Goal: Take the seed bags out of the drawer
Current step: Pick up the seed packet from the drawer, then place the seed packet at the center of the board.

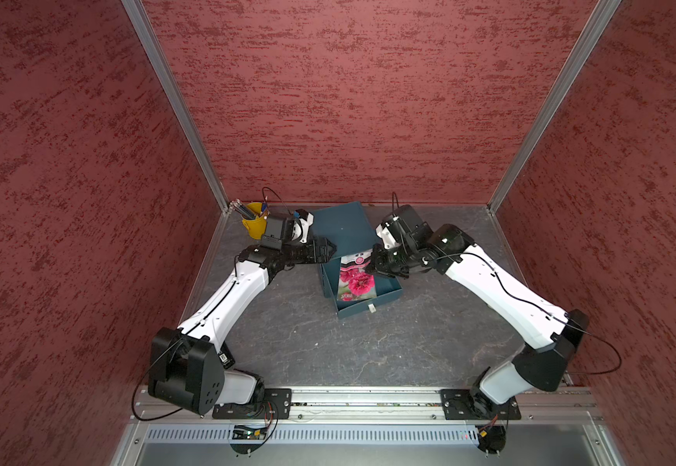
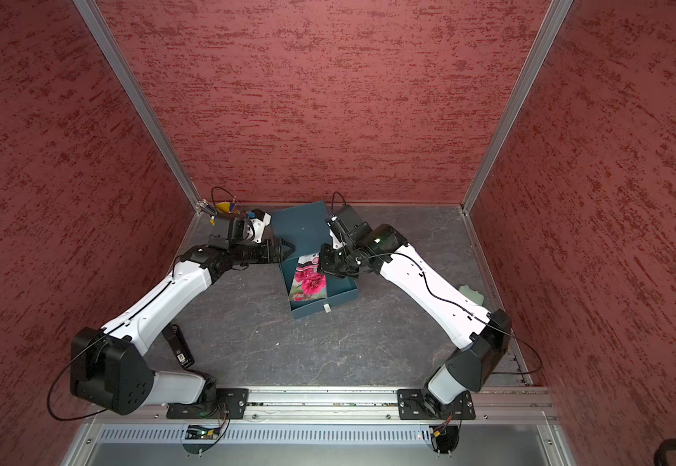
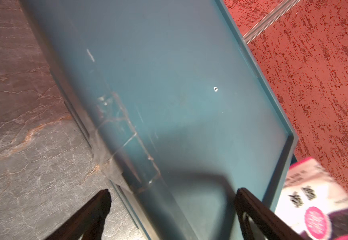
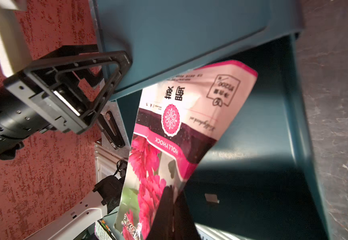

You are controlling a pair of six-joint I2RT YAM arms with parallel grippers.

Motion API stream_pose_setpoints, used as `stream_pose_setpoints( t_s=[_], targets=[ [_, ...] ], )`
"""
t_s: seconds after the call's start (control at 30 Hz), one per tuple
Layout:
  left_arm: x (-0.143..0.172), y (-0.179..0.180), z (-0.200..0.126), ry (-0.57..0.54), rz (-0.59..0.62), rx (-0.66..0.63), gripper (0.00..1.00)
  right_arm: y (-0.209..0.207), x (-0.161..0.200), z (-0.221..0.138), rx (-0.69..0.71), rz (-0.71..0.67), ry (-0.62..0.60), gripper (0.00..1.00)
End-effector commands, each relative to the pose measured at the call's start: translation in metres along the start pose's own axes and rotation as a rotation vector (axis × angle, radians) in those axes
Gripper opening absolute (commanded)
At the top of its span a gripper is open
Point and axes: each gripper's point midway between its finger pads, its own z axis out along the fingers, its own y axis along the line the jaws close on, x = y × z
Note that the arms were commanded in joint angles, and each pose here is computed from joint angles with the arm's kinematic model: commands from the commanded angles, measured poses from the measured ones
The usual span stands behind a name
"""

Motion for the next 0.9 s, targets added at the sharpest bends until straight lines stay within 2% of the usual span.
stream_pose_setpoints(
  t_s=[0.0, 0.1, 0.17, 0.3, 0.67, 0.87],
  targets=[
    [0.006, 0.007, 0.003, 0.036, 0.013, -0.04, 0.97, 0.006, -0.004, -0.036, -0.034, -0.008, -0.07, 0.0],
    [0.005, 0.007, 0.002, 0.034, 0.013, -0.042, 0.97, -0.001, -0.001, -0.042, -0.016, -0.002, -0.072, 0.0],
    [0.005, 0.006, 0.003, 0.035, 0.012, -0.042, 0.97, -0.001, 0.001, -0.06, -0.029, -0.004, -0.1, 0.0],
    [0.004, 0.006, 0.002, 0.037, 0.011, -0.043, 0.97, -0.012, -0.009, -0.074, -0.014, 0.009, -0.148, 0.0],
    [0.005, 0.006, 0.003, 0.042, 0.011, -0.046, 0.97, -0.092, -0.078, -0.097, 0.115, 0.091, -0.289, 0.0],
    [0.005, 0.006, 0.006, 0.044, 0.01, -0.043, 0.97, -0.144, -0.117, -0.085, 0.168, 0.181, -0.338, 0.0]
  ],
)
